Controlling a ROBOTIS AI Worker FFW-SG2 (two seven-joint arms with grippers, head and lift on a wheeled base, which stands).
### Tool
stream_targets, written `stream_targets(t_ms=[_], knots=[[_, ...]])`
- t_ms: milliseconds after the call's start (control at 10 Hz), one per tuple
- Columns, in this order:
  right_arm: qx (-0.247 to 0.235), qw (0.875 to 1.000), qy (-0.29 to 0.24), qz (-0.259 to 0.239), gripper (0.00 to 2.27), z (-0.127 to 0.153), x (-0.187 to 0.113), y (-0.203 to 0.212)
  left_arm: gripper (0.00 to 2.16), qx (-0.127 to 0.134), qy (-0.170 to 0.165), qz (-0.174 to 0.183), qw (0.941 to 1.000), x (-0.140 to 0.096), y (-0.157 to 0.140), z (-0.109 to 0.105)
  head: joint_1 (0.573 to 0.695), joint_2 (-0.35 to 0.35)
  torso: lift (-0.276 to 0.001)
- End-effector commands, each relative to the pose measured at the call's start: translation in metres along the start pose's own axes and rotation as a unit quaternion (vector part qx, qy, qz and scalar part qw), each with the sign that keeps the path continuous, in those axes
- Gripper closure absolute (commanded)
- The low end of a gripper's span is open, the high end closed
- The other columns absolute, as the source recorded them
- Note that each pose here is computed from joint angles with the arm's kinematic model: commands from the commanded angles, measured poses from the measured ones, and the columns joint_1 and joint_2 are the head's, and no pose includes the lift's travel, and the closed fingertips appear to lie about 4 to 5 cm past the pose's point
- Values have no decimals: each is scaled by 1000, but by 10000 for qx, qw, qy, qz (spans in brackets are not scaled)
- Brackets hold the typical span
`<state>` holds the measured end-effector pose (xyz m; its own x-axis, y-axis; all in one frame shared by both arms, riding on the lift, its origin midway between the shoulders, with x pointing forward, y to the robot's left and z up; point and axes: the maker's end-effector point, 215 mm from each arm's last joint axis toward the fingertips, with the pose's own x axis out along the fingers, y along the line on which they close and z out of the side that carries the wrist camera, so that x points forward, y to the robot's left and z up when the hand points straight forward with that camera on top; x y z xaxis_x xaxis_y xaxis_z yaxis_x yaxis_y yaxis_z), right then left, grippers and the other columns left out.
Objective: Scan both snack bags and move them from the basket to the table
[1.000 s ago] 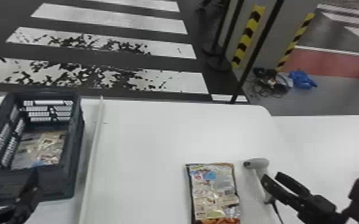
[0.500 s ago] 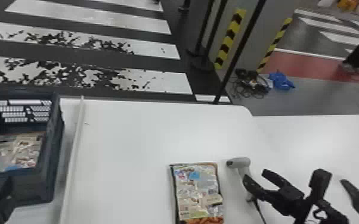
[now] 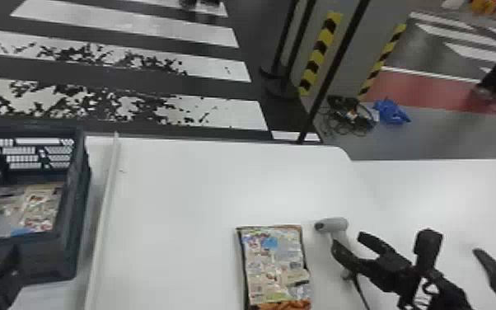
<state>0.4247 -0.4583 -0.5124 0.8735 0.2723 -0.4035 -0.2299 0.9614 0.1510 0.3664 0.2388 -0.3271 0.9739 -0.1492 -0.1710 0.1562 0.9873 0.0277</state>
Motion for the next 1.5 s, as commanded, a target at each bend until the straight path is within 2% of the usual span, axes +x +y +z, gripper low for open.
stream_targets(t_ms=[0, 100, 200, 500, 700, 800, 1000, 1400], knots=[[9, 10000, 89, 25, 191, -9, 1, 1, 29, 7, -38, -8, 10000, 0, 0, 5, 695, -306, -98], [128, 9997, 219, 30, 981, -18, 1, 1, 29, 3, -52, -21, 10000, 0, -2, 7, 695, -307, -98], [234, 9992, 311, 57, 2260, -23, 1, 4, 29, -1, -73, -30, 10000, 0, -3, 9, 695, -308, -98], [182, 9994, 290, 71, 2250, -22, -12, 9, 29, -16, -76, -48, 10000, 2, -4, 9, 695, -308, -98], [316, 9993, 175, -60, 2250, -14, -28, 9, 29, -62, -119, -67, 9999, 3, -5, 13, 695, -315, -98], [495, 9987, 90, -126, 2250, -9, -42, 14, 29, -53, -151, -95, 9998, 5, -7, 15, 695, -321, -98], [437, 9976, -162, -513, 2250, 12, -83, 30, 29, -92, -176, -107, 9997, 10, -6, 17, 695, -334, -98], [1053, 9912, -557, -569, 2250, 9, -144, 68, 29, -151, -178, -142, 9996, 13, -10, 18, 695, -345, -98]])
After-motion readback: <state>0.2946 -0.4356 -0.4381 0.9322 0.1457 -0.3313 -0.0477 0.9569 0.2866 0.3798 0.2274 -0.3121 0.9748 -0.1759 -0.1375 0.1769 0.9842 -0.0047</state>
